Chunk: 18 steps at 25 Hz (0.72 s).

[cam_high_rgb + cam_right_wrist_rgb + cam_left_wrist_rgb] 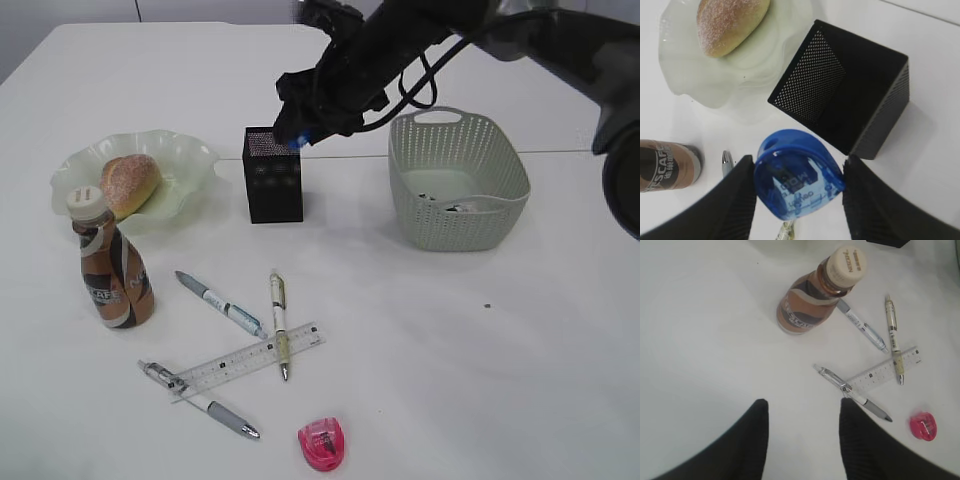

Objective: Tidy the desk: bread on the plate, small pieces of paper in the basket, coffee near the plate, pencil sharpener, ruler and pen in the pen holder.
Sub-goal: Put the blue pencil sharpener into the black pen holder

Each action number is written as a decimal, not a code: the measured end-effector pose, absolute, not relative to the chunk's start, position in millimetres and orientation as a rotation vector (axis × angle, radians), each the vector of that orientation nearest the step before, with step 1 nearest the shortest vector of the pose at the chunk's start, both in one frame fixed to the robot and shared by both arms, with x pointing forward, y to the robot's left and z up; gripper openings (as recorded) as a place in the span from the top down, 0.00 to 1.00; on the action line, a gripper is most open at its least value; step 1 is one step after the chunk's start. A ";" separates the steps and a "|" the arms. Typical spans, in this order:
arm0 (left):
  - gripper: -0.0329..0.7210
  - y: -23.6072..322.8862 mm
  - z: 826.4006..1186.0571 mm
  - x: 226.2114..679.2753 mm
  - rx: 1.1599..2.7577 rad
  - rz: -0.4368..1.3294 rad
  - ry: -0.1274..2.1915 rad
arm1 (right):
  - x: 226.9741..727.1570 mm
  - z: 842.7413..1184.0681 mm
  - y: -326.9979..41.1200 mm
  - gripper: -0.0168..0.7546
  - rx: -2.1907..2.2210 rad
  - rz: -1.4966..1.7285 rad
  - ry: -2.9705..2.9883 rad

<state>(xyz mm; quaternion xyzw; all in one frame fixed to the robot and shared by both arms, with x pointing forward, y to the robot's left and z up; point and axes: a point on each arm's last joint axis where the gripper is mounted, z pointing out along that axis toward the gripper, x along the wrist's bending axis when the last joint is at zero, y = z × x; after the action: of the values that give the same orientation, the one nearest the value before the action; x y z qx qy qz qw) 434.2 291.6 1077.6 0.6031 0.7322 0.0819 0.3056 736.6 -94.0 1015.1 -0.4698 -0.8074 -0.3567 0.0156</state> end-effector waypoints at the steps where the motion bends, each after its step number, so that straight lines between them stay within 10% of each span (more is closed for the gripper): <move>1: 0.50 291.4 1077.6 434.1 1.596 0.213 1.939 | 737.8 1010.9 -93.7 0.49 -1.446 -1.113 -2.508; 18: 0.51 290.4 1077.0 432.7 1.602 0.188 1.944 | 752.0 1010.8 -99.9 0.49 -1.193 -1.424 -2.523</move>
<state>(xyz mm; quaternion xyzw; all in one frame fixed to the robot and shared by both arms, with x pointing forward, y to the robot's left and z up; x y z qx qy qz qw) 432.7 290.4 1077.0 0.6044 0.7335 0.0709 0.3029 752.0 -99.9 1010.8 -0.3806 -0.8053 -0.4546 0.0040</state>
